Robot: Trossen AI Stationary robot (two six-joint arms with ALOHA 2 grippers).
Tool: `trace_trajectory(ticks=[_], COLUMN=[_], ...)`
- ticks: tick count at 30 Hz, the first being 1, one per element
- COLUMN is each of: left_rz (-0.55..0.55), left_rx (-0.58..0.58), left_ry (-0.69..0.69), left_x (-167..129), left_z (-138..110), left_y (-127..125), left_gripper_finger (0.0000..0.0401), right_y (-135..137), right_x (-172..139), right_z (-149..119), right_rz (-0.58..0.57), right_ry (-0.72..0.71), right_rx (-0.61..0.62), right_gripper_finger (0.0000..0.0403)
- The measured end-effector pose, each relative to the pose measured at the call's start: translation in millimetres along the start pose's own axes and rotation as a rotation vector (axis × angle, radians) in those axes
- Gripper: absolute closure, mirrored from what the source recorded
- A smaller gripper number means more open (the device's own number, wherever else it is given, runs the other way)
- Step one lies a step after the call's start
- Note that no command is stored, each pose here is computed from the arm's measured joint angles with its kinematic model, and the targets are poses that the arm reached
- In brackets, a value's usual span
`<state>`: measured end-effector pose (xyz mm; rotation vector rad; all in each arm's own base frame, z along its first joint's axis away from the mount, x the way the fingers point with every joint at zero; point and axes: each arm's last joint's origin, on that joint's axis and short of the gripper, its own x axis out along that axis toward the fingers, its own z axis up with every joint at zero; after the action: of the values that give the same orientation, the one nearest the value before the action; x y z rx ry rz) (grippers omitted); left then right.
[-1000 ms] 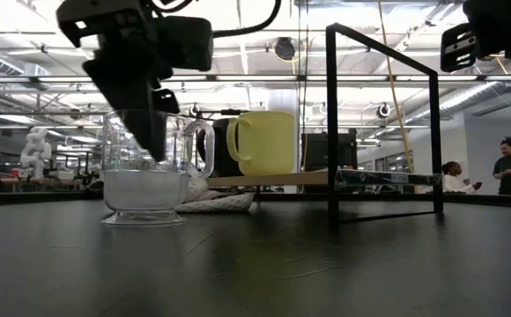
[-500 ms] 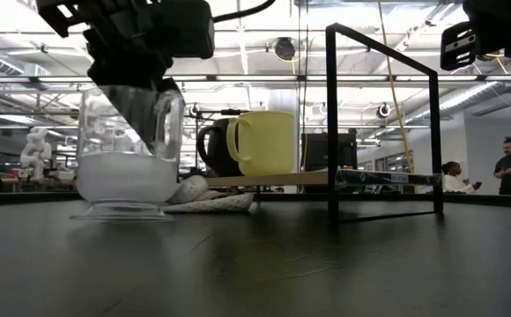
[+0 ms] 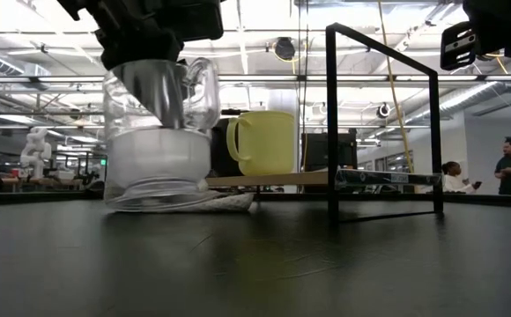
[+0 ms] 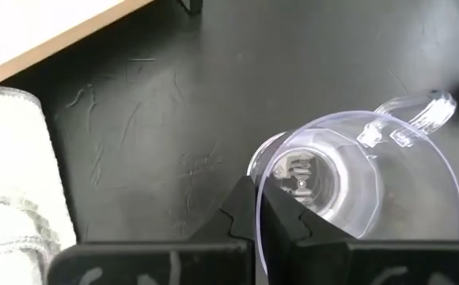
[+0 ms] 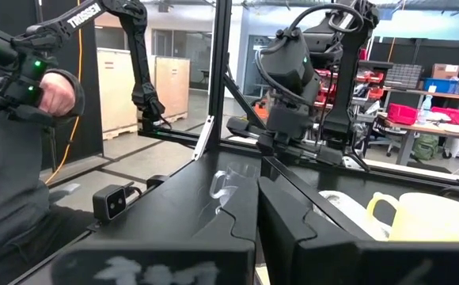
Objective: Stack small to large cups/mugs on shelf
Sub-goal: Put the transparent mug on the shelf
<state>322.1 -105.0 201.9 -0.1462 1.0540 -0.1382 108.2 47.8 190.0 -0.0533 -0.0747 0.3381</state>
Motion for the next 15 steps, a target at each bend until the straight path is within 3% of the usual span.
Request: trace_trajectory(ticks=[6, 15], left_rz=[0.011, 0.062], left_rx=[-0.014, 0.016], left_ry=[0.008, 0.117], left_x=[10.0, 31.3], left_z=[1.8, 33.8], left_y=[-0.1, -15.0], left_gripper_finger=[0.0399, 0.0400], right_y=[0.0, 0.0], right_x=[0.0, 0.0], right_z=[0.0, -0.6], right_rz=[0.000, 0.000], right_ry=[0.000, 0.005], right_rx=[0.000, -0.001], right_gripper_finger=[0.0403, 0.0403])
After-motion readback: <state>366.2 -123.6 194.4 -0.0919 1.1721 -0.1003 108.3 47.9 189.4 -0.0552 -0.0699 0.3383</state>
